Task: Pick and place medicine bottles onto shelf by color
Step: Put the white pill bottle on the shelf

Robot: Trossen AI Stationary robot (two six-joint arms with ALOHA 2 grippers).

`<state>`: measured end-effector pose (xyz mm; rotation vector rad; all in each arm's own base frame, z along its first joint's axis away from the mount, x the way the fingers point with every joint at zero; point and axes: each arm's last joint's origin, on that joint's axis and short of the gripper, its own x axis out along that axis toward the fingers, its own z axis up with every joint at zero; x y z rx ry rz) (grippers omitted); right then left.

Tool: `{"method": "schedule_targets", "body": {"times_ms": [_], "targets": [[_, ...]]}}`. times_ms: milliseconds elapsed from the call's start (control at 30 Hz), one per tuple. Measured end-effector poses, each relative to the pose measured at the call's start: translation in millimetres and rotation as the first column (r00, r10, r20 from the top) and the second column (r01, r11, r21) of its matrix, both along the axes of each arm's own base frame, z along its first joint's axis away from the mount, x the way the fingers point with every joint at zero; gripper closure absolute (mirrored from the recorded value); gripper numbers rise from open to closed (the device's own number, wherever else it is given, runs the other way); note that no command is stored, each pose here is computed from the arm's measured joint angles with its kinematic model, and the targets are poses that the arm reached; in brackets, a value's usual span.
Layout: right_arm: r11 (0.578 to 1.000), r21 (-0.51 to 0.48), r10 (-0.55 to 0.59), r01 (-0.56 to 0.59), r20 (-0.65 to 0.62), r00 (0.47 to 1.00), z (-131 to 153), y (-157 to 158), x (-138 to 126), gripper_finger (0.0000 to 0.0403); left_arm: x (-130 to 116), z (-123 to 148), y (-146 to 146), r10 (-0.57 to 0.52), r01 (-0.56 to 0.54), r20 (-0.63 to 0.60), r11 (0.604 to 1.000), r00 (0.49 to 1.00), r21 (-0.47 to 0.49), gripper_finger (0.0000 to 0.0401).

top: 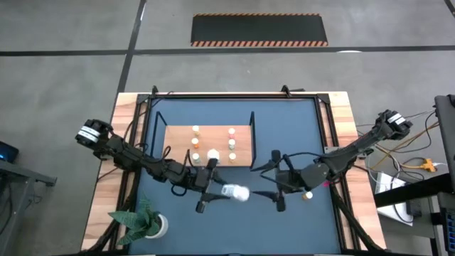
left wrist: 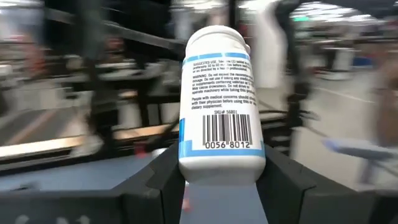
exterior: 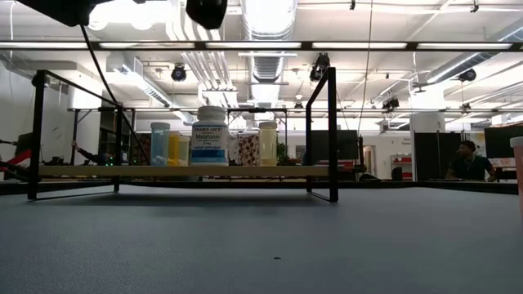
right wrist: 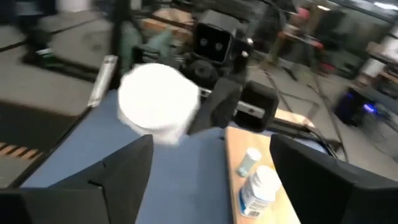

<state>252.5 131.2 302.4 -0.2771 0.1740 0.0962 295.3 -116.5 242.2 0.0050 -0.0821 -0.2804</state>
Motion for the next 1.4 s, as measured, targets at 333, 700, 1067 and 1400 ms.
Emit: {"method": "schedule_targets", "body": {"times_ms": [333,700,1067,1400], "targets": [[0.933,-0.173,0.322,-0.317,0.001,0.947,-9.0,9.2,2.5,0.0075,-3.7,7.8,-5.7,-0.269,0.267,0.09,0.963,0.959,0.027,0.0257],[0.887,-0.331,0.375,-0.321,0.112,0.92,-18.2,11.3,40.8,0.0083,10.2,-11.0,-3.5,-0.253,0.255,0.104,0.967,0.962,-0.006,0.0255],[0.834,-0.268,0.525,-0.483,0.11,0.844,-17.6,-1.9,67.6,0.0085,18.5,-16.6,3.5,-0.228,0.234,0.126,0.971,0.965,-0.036,0.0255],[0.816,-0.321,0.531,-0.482,0.085,0.843,-24.8,-2.0,81.8,0.013,18.2,-18.1,3.9,-0.229,0.234,0.115,0.972,0.967,-0.036,0.0254]]}}
